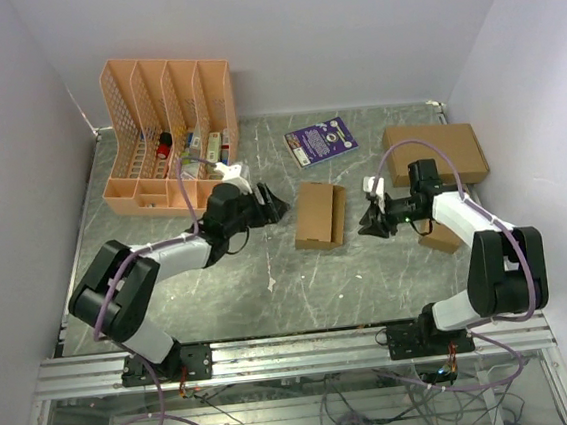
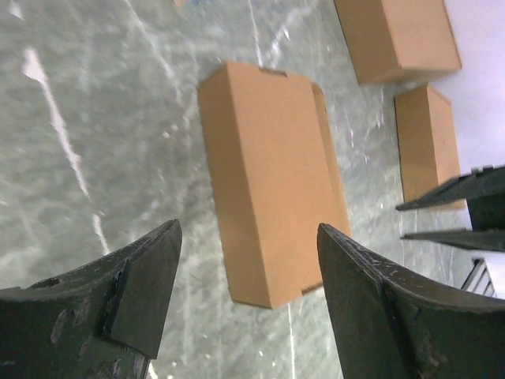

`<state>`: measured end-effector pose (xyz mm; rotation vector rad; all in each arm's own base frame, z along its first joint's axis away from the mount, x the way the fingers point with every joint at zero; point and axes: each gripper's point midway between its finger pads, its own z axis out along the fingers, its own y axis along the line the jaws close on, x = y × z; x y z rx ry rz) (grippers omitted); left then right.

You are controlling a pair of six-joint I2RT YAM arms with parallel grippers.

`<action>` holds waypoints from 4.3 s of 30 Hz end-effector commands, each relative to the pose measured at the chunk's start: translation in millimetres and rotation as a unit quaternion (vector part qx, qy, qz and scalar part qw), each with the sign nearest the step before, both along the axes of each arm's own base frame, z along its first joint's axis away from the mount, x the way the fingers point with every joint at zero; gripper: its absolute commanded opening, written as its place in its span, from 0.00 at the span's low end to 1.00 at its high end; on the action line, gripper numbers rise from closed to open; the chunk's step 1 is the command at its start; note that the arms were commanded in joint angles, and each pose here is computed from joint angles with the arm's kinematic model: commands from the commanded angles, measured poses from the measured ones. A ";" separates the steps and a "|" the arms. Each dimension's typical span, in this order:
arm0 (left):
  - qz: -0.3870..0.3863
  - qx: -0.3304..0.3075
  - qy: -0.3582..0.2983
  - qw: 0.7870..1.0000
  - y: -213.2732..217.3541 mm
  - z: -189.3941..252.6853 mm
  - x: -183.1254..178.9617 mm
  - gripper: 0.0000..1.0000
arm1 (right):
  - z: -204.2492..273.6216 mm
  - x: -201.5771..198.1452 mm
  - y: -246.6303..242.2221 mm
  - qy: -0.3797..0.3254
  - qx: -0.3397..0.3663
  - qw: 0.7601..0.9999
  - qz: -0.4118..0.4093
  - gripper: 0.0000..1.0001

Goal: Fold the paper box

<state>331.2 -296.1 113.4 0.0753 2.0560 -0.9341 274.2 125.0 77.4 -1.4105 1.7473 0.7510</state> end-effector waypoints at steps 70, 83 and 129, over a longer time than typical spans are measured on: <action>-0.326 0.104 -0.072 0.937 -157.6 -38.9 38.7 0.68 | 40.4 65.4 -45.6 -0.134 0.002 0.991 0.027 0.33; -0.107 0.087 -0.193 0.971 -98.1 83.5 46.7 0.71 | 56.4 87.3 -53.9 -0.100 0.024 0.990 -0.100 0.36; -0.055 0.054 0.073 0.994 -39.1 -60.9 -56.5 0.07 | -17.7 80.1 -29.7 0.021 -0.042 0.993 -0.108 0.00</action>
